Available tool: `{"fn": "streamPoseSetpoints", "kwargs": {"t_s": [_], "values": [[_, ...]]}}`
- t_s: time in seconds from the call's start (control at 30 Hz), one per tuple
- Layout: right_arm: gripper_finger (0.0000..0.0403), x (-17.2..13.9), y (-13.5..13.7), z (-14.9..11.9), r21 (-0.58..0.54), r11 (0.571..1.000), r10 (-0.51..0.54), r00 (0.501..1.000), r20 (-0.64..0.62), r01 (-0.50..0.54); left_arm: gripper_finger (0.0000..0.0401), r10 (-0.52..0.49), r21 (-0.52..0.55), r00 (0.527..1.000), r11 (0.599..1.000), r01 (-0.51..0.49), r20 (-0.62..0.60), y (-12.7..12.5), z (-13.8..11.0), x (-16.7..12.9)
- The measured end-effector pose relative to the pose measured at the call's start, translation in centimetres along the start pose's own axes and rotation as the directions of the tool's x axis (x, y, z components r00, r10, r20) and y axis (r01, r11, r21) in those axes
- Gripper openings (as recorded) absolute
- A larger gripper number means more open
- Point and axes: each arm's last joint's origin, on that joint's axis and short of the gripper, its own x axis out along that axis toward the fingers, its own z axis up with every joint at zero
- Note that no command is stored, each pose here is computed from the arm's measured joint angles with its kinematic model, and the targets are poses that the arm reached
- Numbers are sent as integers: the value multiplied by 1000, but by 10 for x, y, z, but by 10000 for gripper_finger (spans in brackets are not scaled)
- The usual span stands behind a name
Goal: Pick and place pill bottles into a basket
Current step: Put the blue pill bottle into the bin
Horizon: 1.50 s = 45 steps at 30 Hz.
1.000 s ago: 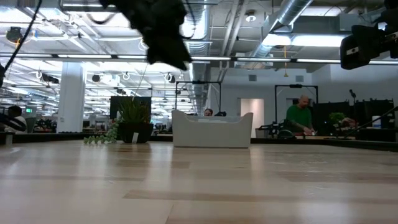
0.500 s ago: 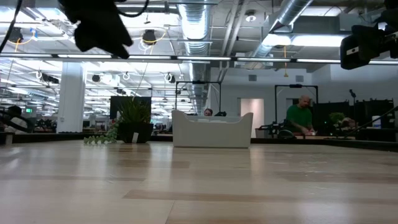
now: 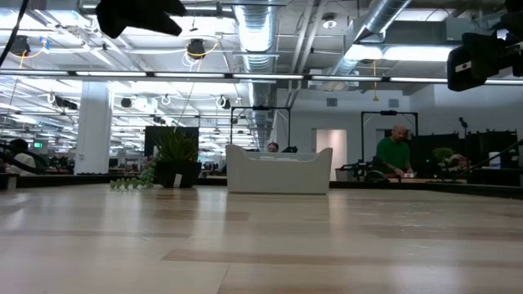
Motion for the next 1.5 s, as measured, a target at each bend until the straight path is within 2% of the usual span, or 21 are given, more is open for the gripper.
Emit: {"fn": "streamPoseSetpoints", "kwargs": {"t_s": [0.13, 0.23, 0.4, 0.5, 0.63, 0.77, 0.87, 0.97, 1.1, 1.33, 1.5], "values": [[168, 0, 0, 0, 0, 1000, 0, 1000, 0, 0, 169, -28, 1, 999, 1000, 28, 44, -7, 2, -5], [168, 0, 0, 0, 0, 1000, 0, 1000, 0, 0, 169, -60, 44, 993, 997, 56, 101, -15, 5, -11], [168, 0, 0, 0, 0, 1000, 0, 1000, 0, 0, 169, -53, 101, 987, 994, 38, 153, -22, 1, -23], [168, 0, 0, 0, 0, 1000, 0, 1000, 0, 0, 169, -57, 71, 993, 996, 50, 105, -23, -9, -29], [168, 0, 0, 0, 0, 1000, 0, 1000, 0, 0, 169, -37, -27, 999, 999, 37, 3, -18, -29, -40], [168, 0, 0, 0, 0, 1000, 1, 1000, 0, -1, 169, -34, -134, 984, 991, 10, -173, -10, -47, -49], [168, 0, 0, 0, 0, 1000, 0, 1000, 0, 0, 169, -70, -193, 946, 981, 8, -317, -10, -56, -50], [168, 0, 0, 0, 0, 1000, 1, 1000, 0, -1, 169, -108, -201, 906, 979, 26, -410, -14, -62, -49], [168, 0, 0, 0, 0, 1000, 0, 1000, 0, 0, 169, -162, -232, 830, 972, 40, -534, -19, -70, -51], [168, 0, 0, 0, 0, 1000, 0, 1000, 0, 0, 169, -307, -379, 721, 923, 67, -621, -30, -74, -60], [168, 0, 0, 0, 0, 1000, 1, 1000, 0, -1, 169, -399, -478, 604, 878, 33, -690, -39, -77, -61]]}}
